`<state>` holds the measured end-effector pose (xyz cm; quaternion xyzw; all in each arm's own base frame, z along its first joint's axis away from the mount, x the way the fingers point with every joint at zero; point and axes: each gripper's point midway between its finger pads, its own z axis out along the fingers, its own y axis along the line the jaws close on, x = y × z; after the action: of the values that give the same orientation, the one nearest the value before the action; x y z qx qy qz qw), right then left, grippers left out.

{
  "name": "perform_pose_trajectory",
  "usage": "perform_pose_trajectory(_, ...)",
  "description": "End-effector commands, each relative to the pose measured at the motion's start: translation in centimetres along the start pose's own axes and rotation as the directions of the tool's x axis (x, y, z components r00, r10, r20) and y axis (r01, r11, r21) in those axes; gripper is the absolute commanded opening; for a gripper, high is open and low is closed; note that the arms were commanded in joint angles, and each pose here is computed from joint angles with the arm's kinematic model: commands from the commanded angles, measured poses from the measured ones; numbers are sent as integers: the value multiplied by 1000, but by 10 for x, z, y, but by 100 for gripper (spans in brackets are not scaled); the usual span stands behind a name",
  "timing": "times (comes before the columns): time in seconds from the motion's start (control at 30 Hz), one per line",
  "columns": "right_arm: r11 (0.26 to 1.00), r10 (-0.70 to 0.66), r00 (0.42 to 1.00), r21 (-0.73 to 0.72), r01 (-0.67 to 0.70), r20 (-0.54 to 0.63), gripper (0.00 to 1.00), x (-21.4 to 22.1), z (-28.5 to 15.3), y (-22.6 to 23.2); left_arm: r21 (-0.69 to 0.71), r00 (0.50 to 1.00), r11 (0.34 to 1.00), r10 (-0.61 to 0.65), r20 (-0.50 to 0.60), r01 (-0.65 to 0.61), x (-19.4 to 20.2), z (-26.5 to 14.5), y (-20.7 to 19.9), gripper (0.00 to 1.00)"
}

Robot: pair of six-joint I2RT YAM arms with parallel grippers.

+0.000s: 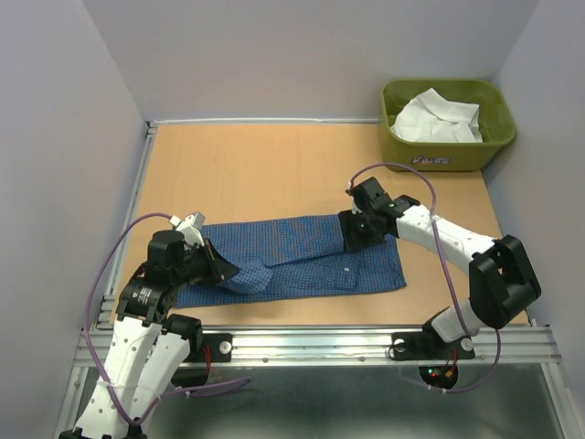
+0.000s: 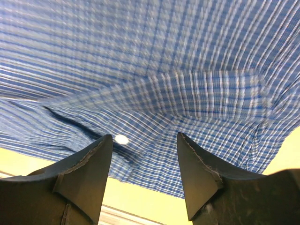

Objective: Fold and stack the long sleeve shirts
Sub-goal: Fold the shirt

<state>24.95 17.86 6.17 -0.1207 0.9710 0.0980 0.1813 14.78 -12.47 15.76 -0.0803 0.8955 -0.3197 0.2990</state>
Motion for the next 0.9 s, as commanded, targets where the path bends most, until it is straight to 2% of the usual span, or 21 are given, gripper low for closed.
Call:
perform_pose_trajectory(0.0, 1000, 8, 984, 14, -11, 177, 63, -62, -33, 11, 22, 1000, 1000, 12, 8, -13, -2, 3, -3, 0)
perform_pose_trajectory(0.23, 997, 14, 981, 77, -30, 196, 63, -91, -21, 9, 22, 1000, 1000, 15, 11, -15, -3, 2, -3, 0)
perform_pose_trajectory(0.5, 985, 13, 997, 172, -26, 77, 61, -62, 26, -11, 24, 1000, 1000, 19, 17, -19, -4, 1, -4, 0)
perform_pose_trajectory(0.73, 991, 32, 998, 129, -38, 50, 53, -36, 18, -10, 24, 1000, 1000, 17, 15, -17, -6, 3, -4, 0)
perform_pose_trajectory(0.87, 993, 48, 999, 110, -47, -6, 52, -13, 22, -10, 24, 1000, 1000, 17, 17, -18, -8, 4, -5, 0)
